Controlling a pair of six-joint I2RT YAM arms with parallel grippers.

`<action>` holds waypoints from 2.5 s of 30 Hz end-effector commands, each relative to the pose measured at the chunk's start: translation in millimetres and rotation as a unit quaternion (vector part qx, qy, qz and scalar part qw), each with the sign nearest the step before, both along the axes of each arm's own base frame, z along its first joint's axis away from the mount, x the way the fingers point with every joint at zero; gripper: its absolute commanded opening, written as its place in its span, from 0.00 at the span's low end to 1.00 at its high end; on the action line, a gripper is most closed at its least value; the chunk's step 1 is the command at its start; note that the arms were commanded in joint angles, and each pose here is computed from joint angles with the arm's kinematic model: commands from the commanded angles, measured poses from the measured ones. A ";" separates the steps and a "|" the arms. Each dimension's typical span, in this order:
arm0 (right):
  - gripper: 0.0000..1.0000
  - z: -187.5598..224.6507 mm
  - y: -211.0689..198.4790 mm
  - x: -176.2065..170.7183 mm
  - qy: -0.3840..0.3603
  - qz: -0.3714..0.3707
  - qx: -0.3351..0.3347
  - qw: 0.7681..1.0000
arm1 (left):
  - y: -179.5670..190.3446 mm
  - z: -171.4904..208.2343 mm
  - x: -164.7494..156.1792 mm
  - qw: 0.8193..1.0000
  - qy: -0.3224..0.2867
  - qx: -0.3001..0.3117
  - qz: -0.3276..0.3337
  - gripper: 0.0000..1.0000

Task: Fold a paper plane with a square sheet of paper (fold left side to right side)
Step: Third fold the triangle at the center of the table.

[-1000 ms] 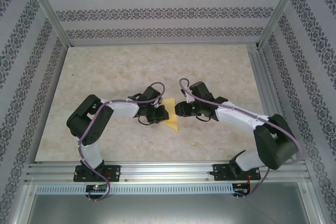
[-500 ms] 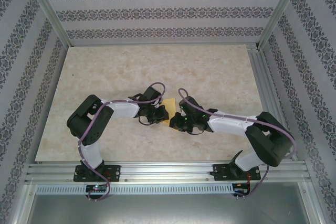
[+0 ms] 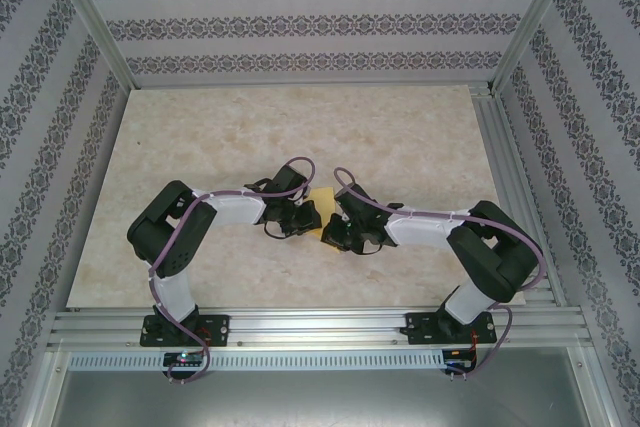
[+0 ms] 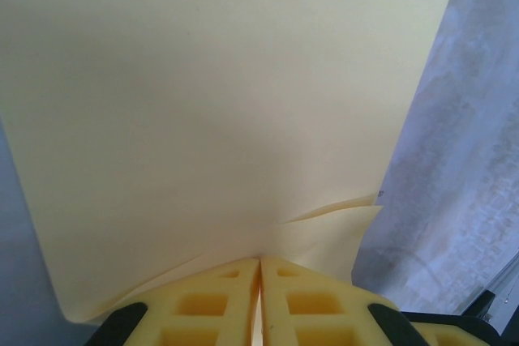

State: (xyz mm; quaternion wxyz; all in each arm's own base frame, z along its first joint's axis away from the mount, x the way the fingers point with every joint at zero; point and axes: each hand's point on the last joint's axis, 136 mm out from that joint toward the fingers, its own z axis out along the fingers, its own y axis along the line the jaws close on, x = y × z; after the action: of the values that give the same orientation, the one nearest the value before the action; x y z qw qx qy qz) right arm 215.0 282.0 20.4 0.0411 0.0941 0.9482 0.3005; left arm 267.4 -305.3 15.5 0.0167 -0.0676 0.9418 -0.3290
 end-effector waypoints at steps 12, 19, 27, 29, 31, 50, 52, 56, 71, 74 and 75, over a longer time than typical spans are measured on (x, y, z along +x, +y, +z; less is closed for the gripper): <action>0.11 -35.2 -39.0 -37.3 0.073 -0.019 -0.062 0.995 | 10.3 -37.4 -15.3 0.998 0.027 0.059 -0.006 0.13; 0.11 -31.8 -61.1 -47.9 0.074 -0.038 -0.066 0.994 | 10.9 -39.2 -14.8 0.998 0.028 0.063 -0.006 0.13; 0.13 -11.9 -69.7 -40.2 0.038 -0.039 -0.036 0.998 | 10.1 -38.0 -13.8 0.998 0.027 0.062 -0.006 0.13; 0.13 9.3 -58.1 -28.4 0.006 -0.024 -0.014 1.000 | 9.5 -36.7 -13.2 0.998 0.026 0.061 -0.007 0.13; 0.14 31.4 -44.9 -19.0 -0.022 -0.014 0.016 1.000 | 9.0 -35.5 -12.7 0.998 0.024 0.060 -0.007 0.13; 0.14 -9.1 -24.0 -11.4 0.020 0.014 -0.018 1.000 | 5.2 -31.7 -10.8 0.998 0.020 0.053 -0.007 0.13; 0.14 -18.5 -31.5 -18.3 0.035 0.015 -0.041 0.998 | 3.4 -28.2 -9.0 0.999 0.016 0.048 -0.008 0.13; 0.13 -33.4 -51.3 -30.6 0.059 0.009 -0.080 0.995 | -2.1 -8.2 1.3 0.999 -0.008 0.031 -0.011 0.14; 0.11 -44.6 -62.8 -33.4 0.070 0.008 -0.107 0.992 | -21.2 36.5 -14.0 0.999 -0.027 -0.025 -0.024 0.09; 0.10 -44.2 -62.8 -33.1 0.069 0.009 -0.108 0.992 | -23.9 30.4 -21.3 0.999 -0.020 -0.027 -0.018 0.08; 0.10 -44.1 -62.8 -32.6 0.069 0.009 -0.109 0.992 | -24.3 27.8 -23.7 0.999 -0.017 -0.025 -0.019 0.08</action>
State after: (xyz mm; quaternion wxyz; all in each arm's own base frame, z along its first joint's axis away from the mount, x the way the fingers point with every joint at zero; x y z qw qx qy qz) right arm 204.6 252.5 9.2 0.0208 0.0865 0.9580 0.2727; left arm 248.5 -323.2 41.8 0.0254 -0.0367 0.9389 -0.3412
